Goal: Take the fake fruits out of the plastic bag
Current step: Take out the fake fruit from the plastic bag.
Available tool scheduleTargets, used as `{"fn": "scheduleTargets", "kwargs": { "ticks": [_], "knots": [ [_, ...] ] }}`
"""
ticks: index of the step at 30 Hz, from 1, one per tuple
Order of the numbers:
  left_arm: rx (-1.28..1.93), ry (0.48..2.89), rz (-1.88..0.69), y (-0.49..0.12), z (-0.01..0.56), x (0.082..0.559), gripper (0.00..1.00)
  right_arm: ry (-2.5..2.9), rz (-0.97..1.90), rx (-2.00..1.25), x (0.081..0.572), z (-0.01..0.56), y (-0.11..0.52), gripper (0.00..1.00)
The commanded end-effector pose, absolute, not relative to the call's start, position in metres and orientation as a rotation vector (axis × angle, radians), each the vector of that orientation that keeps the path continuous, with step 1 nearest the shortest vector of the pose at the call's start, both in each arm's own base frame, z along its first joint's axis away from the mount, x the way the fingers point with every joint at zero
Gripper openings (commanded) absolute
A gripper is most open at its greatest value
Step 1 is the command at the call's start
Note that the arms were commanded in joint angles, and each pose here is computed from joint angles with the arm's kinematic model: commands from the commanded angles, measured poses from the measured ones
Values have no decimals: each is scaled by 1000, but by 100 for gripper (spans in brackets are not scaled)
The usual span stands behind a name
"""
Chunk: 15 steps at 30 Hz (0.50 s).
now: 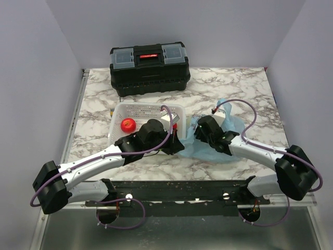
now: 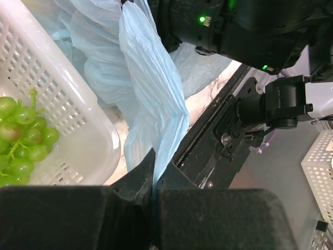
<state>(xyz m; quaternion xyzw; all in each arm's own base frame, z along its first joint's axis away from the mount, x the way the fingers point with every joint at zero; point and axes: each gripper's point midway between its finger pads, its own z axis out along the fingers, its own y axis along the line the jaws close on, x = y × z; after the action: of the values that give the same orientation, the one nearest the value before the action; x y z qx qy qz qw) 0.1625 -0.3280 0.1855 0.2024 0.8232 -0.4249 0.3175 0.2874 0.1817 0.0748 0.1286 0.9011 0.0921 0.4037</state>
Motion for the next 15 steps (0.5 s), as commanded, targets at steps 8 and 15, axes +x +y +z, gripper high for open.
{"fn": "scheduleTargets", "kwargs": {
  "ticks": [8, 15],
  "knots": [
    [551, 2140, -1161, -332, 191, 158, 0, 2080, 165, 539, 319, 83, 169, 49],
    [552, 2134, -1167, -331, 193, 157, 0, 2034, 137, 573, 328, 80, 166, 62]
  ]
}}
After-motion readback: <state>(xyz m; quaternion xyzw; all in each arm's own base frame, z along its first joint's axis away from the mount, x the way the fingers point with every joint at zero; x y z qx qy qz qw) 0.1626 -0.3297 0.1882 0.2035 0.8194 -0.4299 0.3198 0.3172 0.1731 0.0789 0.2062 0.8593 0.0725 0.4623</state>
